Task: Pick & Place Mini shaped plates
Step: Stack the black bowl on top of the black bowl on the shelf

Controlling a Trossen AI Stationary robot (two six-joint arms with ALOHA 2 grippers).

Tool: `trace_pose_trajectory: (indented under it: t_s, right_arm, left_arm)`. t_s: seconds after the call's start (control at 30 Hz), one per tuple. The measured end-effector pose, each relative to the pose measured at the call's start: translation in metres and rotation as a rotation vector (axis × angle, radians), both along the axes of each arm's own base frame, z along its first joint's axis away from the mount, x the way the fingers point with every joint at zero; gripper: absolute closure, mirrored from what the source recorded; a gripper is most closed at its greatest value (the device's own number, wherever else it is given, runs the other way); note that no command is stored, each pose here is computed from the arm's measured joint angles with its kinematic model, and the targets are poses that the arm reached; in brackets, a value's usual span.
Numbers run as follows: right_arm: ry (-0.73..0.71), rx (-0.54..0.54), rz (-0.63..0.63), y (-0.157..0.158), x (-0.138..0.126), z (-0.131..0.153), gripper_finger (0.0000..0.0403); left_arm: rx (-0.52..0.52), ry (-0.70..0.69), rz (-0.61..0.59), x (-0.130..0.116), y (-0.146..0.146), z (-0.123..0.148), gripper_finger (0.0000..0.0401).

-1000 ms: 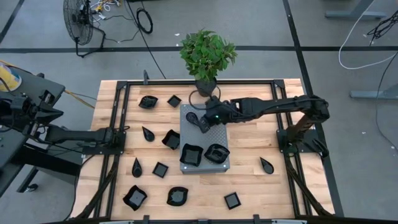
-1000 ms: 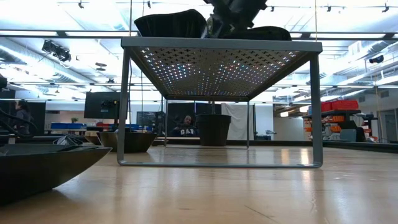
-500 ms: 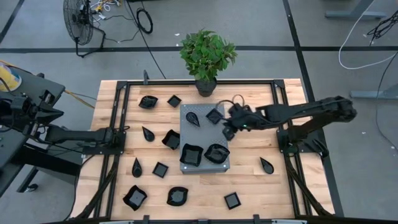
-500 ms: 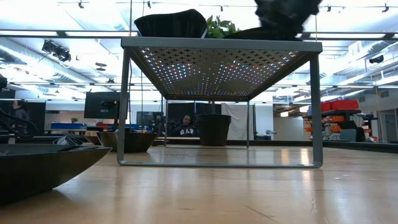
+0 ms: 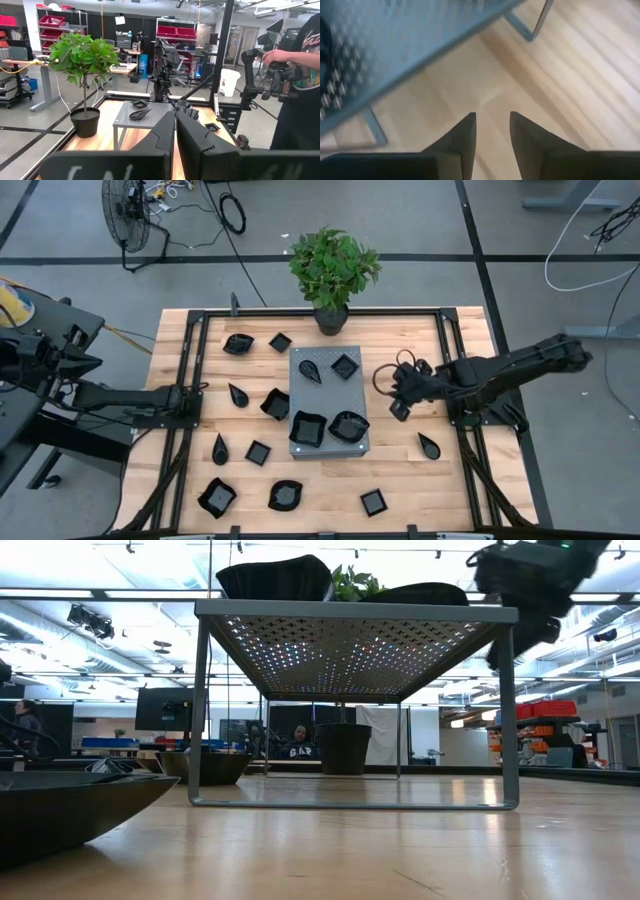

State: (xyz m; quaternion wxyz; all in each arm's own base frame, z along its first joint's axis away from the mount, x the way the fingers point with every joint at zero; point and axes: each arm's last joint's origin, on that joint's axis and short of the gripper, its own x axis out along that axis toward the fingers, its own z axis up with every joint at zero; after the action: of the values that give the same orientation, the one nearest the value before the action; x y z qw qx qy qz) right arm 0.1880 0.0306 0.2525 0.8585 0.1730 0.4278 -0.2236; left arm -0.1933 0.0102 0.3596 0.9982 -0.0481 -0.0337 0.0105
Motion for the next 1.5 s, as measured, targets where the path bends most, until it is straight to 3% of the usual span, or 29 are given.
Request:
trace_pose_trajectory:
  t_s: [0.23, 0.67, 0.87, 1.5]
  right_arm:
    - [0.051, 0.043, 0.078, 0.019, -0.013, -0.017, 0.0282]
    - [0.08, 0.339, -0.121, 0.066, -0.019, -0.033, 0.0282]
    - [0.146, 0.448, -0.142, 0.098, -0.013, -0.045, 0.0282]
    - [0.147, 0.582, -0.161, 0.179, 0.023, -0.062, 0.0282]
  left_arm:
    - [0.0, 0.0, 0.0, 0.0, 0.0, 0.0, 0.0378]
    - [0.0, 0.0, 0.0, 0.0, 0.0, 0.0, 0.0378]
    - [0.0, 0.0, 0.0, 0.0, 0.0, 0.0, 0.0378]
    - [0.0, 0.001, 0.0, 0.0, 0.0, 0.0, 0.0378]
